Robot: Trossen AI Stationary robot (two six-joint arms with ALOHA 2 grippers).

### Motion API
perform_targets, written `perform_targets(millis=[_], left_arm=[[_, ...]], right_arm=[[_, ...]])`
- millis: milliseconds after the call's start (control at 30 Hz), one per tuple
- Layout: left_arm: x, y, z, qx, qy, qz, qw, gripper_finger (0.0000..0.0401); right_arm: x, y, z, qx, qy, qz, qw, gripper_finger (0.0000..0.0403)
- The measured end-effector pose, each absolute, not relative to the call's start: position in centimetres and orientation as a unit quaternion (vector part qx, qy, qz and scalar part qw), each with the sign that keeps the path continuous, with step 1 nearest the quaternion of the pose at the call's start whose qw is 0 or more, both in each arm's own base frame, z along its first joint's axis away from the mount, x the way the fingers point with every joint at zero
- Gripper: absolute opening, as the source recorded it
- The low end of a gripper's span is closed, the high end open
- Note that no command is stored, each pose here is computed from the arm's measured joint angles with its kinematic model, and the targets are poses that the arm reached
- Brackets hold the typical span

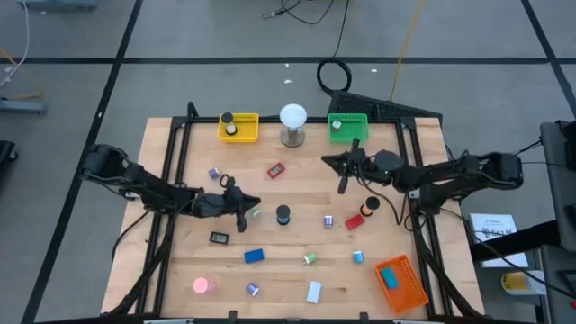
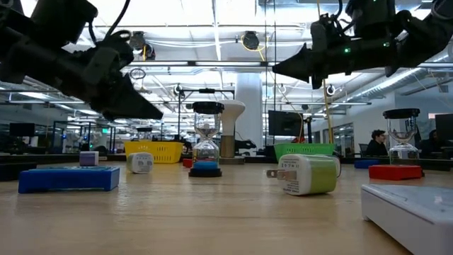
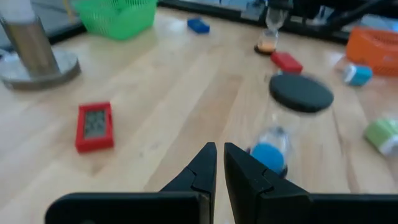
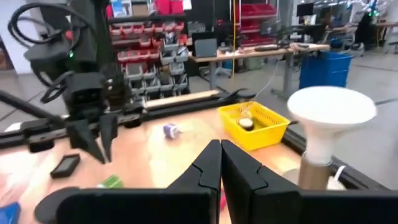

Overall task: Pick & Place Office items
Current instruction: Put the top purple charger adapter into the green bin

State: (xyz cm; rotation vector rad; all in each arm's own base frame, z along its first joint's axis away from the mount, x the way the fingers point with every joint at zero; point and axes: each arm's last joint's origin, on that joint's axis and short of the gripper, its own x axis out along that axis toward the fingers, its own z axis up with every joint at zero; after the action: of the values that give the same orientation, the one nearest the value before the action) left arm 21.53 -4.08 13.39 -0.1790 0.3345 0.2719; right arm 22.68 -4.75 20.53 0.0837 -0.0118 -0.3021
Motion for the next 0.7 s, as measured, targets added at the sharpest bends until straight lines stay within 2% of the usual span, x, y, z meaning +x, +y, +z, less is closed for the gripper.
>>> perform_targets(millis=[133,233,500,700], left_arm=[[20.9,-4.1,13.5,-0.091,0.195,0.123,0.969,0.0042],[20.5,-4.0,13.7,-0.090,0.215,0.109,0.966,0.0069],[19.3,-3.8,13.5,-0.090,0.287,0.065,0.952,0.0176],[19.3,-2.8,13.0,-0.056,0.316,0.056,0.945,0.0259]], right_arm=[[22.9,-3.3,20.5,0.041,-0.002,-0.144,0.989,0.0001],[23.0,-2.6,20.5,0.032,-0.001,-0.137,0.990,0.0001],[23.0,-2.2,20.7,0.014,-0.009,-0.131,0.991,0.0001],[23.0,-2.7,20.7,0.006,-0.008,-0.141,0.990,0.0001]])
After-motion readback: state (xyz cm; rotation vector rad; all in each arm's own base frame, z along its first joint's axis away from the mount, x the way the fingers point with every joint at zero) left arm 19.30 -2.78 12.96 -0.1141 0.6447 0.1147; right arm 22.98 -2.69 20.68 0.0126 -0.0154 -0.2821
